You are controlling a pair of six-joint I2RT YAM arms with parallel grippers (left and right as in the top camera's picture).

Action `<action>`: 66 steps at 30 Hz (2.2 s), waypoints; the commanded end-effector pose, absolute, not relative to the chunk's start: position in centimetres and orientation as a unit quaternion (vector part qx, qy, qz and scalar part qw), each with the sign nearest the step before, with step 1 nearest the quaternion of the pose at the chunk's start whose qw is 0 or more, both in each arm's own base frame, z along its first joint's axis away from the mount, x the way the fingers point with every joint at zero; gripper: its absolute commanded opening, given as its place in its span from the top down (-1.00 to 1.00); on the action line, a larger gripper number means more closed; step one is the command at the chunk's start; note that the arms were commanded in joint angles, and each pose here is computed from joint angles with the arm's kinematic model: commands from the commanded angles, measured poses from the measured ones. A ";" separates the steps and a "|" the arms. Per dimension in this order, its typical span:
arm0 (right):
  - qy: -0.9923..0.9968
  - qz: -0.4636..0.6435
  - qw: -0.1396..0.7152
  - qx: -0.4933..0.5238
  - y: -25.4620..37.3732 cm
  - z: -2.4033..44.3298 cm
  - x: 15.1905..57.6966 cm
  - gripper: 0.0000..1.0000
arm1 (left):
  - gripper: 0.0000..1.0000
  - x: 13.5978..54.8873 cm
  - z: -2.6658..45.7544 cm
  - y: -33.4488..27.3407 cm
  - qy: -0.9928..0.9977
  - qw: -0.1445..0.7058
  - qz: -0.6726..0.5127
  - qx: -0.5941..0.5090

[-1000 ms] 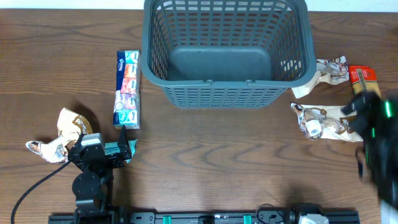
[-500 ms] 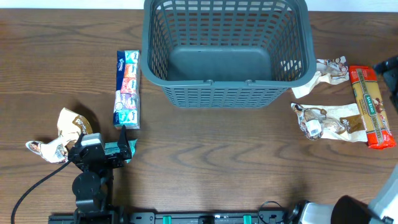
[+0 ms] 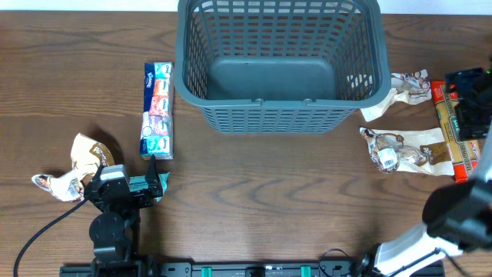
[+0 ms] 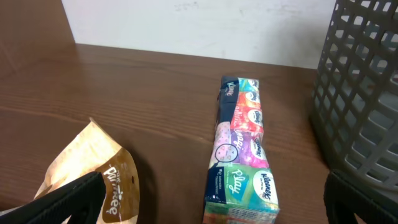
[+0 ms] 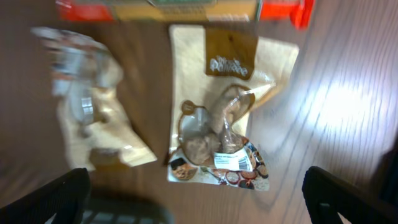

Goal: Pack container
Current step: 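Move the right gripper over the lower Pantree mushroom bag, then lower the right gripper and grasp the Pantree mushroom bag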

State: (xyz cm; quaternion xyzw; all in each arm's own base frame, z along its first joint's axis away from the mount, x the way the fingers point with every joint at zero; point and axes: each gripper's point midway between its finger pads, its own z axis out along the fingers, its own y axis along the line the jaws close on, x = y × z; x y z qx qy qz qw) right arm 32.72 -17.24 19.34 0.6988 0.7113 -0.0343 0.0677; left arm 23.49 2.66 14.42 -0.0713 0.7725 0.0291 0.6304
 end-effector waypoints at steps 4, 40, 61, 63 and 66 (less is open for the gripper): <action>0.658 -0.089 -0.058 0.745 -15.8 13.7 31.4 -0.99 | -0.97 23.3 13.1 2.9 0.784 0.616 0.033 -0.075; 0.702 -0.040 0.151 0.695 -15.2 10.8 27.4 -0.98 | -0.97 23.3 13.1 2.9 0.784 0.616 0.033 -0.075; 0.671 -0.037 0.048 0.739 -15.0 2.3 28.5 -0.99 | -0.97 23.3 13.1 2.9 0.784 0.616 0.033 -0.075; 0.676 -0.037 0.045 0.734 -15.0 1.8 28.6 -0.97 | -0.97 23.3 13.1 2.9 0.784 0.616 0.033 -0.075; 0.694 -0.032 0.047 0.717 -15.1 1.1 29.2 -0.99 | -0.97 23.3 13.1 2.9 0.784 0.616 0.033 -0.075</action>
